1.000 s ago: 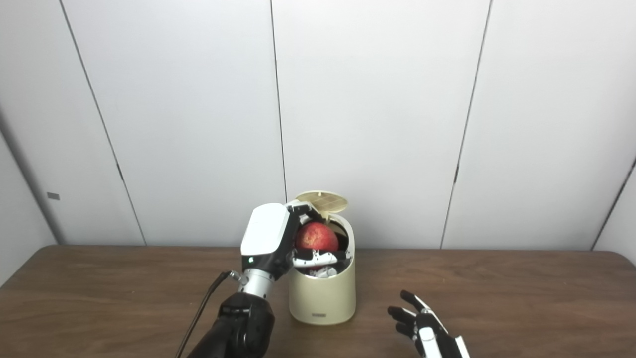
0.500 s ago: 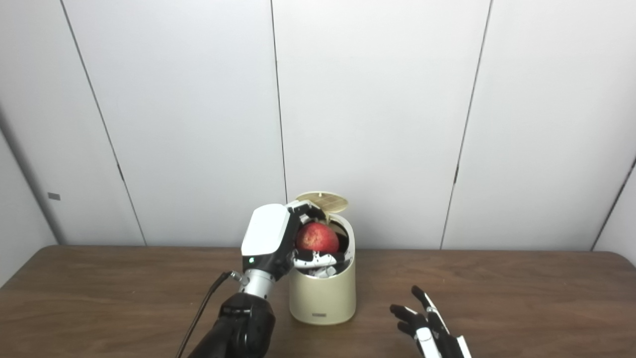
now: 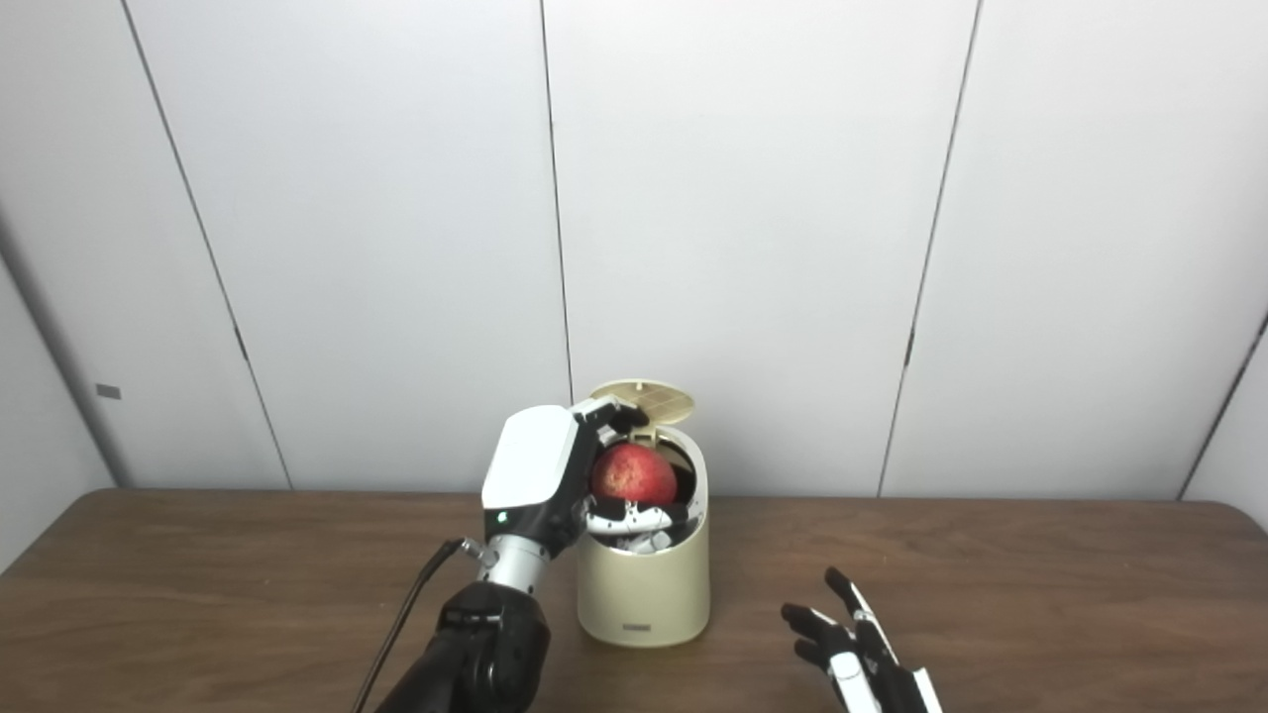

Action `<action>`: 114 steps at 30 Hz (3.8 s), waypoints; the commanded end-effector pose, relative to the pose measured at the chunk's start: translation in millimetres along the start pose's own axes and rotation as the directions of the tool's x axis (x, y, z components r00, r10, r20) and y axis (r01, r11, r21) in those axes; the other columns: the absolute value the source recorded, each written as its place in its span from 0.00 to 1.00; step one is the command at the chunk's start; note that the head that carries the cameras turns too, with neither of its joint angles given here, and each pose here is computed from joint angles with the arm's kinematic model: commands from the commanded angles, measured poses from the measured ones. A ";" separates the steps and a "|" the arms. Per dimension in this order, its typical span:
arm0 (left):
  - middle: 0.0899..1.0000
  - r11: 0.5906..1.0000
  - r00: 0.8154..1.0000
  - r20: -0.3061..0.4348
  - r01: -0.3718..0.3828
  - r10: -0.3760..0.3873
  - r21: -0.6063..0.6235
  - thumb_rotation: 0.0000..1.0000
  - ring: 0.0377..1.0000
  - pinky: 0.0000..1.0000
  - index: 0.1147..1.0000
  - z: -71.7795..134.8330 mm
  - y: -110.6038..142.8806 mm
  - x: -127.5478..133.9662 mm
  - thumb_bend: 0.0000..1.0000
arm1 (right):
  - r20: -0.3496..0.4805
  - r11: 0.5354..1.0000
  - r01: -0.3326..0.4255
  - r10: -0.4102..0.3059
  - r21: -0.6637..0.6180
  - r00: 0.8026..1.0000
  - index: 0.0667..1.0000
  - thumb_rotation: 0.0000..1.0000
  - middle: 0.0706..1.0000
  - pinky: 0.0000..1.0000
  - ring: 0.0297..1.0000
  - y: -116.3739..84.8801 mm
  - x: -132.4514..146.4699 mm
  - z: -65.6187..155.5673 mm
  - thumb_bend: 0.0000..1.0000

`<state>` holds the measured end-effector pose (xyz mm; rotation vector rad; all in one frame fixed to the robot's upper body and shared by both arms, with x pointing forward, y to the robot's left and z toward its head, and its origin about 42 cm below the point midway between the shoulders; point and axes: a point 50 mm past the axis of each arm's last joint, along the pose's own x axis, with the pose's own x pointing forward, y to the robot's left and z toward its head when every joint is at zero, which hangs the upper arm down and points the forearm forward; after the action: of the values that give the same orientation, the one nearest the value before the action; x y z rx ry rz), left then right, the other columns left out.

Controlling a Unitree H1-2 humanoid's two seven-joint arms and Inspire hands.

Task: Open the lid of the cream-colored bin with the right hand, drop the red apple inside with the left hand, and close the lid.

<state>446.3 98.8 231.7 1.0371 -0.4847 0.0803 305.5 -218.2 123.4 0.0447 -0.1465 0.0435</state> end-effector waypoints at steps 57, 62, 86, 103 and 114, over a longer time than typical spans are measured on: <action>0.47 0.981 0.996 -0.086 -0.031 0.015 -0.189 0.00 0.41 0.35 0.42 -4.4 1.7 -13.7 0.48 | -0.031 1.000 0.006 -0.007 -0.029 0.999 0.96 0.89 0.76 0.83 0.84 -7.8 -6.8 -13.0 0.47; 0.46 0.984 0.998 -0.055 -0.049 0.040 -0.172 0.00 0.40 0.32 0.42 -7.5 2.9 -17.1 0.47 | -0.032 1.000 0.006 -0.007 -0.020 0.999 0.96 0.91 0.75 0.83 0.84 -8.1 -6.8 -14.6 0.44; 0.46 0.868 0.895 0.195 -0.303 0.401 -0.394 0.00 0.45 0.37 0.39 -18.6 33.1 -31.3 0.48 | -0.031 1.000 0.015 -0.015 -0.009 0.999 0.92 0.87 0.75 0.80 0.81 -9.8 -7.6 -11.2 0.45; 0.56 0.665 0.936 -0.335 -0.319 0.110 -0.675 0.06 0.52 0.51 0.44 -58.9 82.9 -76.1 0.50 | 0.003 1.000 0.014 -0.014 0.025 1.000 0.92 0.90 0.80 0.86 0.86 -14.8 -6.6 -2.3 0.45; 0.88 0.517 0.943 -0.310 -0.205 -0.124 -0.831 0.52 0.85 0.82 0.90 -93.4 64.2 -148.6 0.49 | 0.063 1.000 0.005 -0.005 -0.003 0.998 0.97 0.90 0.99 0.99 1.00 -24.9 12.8 20.3 0.51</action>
<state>325.9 240.2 160.5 -0.0034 -0.0757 0.0875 306.4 -240.5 126.0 0.0447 -0.1365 0.0231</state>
